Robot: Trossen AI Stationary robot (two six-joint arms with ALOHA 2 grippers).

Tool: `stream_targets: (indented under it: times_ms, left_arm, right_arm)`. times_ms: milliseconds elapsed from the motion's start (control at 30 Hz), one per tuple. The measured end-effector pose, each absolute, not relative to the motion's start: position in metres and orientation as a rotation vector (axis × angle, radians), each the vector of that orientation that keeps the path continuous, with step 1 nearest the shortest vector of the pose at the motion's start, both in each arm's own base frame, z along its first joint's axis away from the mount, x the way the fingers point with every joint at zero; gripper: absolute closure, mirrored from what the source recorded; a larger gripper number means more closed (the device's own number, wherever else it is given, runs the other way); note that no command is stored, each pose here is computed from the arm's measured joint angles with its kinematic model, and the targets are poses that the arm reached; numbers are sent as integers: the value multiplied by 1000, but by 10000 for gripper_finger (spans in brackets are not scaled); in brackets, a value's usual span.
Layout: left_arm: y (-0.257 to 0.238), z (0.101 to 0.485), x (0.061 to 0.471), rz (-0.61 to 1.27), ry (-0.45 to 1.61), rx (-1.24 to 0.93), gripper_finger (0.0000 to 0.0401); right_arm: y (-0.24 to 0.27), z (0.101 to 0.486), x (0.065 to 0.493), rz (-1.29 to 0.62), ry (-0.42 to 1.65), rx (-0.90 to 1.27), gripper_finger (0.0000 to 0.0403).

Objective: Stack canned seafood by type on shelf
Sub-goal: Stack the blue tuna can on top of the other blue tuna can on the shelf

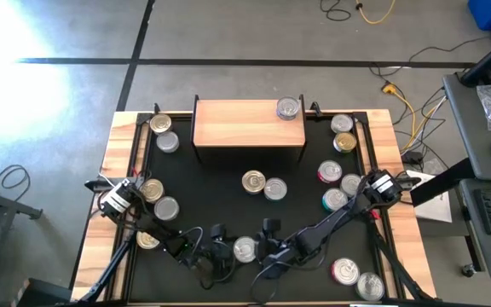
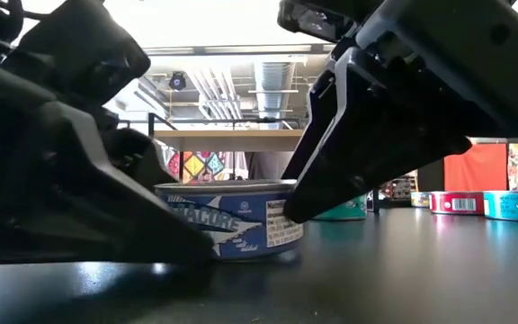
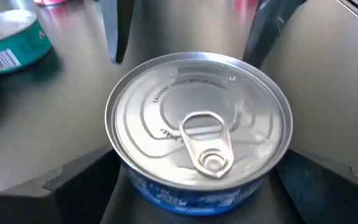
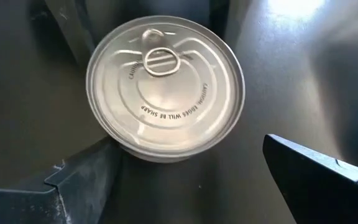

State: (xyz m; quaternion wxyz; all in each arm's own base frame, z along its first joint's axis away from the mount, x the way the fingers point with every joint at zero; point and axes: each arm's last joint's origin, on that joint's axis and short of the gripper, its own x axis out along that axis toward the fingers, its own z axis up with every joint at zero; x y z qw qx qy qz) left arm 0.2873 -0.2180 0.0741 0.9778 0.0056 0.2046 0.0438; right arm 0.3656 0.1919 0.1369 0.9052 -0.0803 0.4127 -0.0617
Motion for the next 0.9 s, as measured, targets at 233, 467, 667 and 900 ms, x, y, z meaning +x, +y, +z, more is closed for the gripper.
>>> stream_targets:
  times_ms: [233, 467, 667, 900]
  left_arm:
    - [-221, 74, 289, 87, 441, -23, 3]
    - [-221, 78, 281, 62, 541, -97, 2]
    - [-218, 83, 279, 47, 578, -75, 2]
    - [-215, 85, 286, -26, 558, 9, 1]
  right_arm:
    - [191, 136, 365, -105, 872, -172, 18]
    - [191, 136, 366, -71, 889, -162, 19]
    - [191, 136, 366, -73, 891, -153, 19]
    - [190, 136, 367, -57, 899, -123, 19]
